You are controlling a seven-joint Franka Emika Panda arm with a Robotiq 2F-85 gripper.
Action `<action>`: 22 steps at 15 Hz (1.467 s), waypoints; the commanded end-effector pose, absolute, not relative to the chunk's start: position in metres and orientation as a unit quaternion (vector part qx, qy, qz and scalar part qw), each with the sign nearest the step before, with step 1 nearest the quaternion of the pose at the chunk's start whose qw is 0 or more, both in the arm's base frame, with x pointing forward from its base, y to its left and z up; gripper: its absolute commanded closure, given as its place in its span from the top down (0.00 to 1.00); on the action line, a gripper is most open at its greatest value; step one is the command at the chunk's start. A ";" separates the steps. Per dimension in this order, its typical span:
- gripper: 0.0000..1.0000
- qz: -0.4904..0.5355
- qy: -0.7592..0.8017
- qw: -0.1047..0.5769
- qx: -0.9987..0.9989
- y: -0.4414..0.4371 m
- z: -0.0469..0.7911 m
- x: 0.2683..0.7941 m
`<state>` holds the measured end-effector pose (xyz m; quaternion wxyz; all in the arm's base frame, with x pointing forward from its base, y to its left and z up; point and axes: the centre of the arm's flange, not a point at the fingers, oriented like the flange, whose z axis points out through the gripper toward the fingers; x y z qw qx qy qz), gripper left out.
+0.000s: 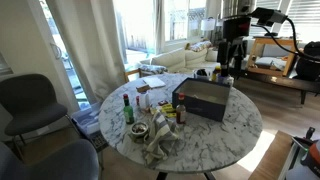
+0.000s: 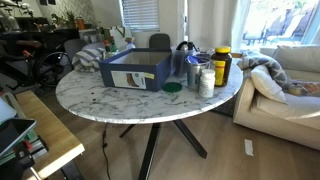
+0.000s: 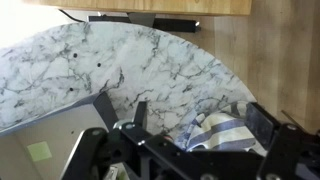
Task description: Remove the measuring cup from the box
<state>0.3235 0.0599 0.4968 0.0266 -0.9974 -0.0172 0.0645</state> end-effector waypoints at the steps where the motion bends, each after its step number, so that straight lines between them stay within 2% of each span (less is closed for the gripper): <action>1: 1.00 0.064 -0.017 0.027 -0.997 0.060 0.497 0.324; 4: 1.00 0.020 0.013 0.017 -1.000 0.038 0.499 0.333; 8: 1.00 -0.027 0.080 0.065 -0.994 -0.039 0.497 0.348; 13: 1.00 -0.023 0.133 0.123 -0.983 -0.113 0.486 0.342; 14: 1.00 -0.031 0.122 0.104 -0.987 -0.098 0.496 0.340; 19: 1.00 -0.031 0.119 0.101 -0.987 -0.099 0.497 0.341; 22: 1.00 -0.078 0.212 0.150 -0.963 -0.113 0.501 0.391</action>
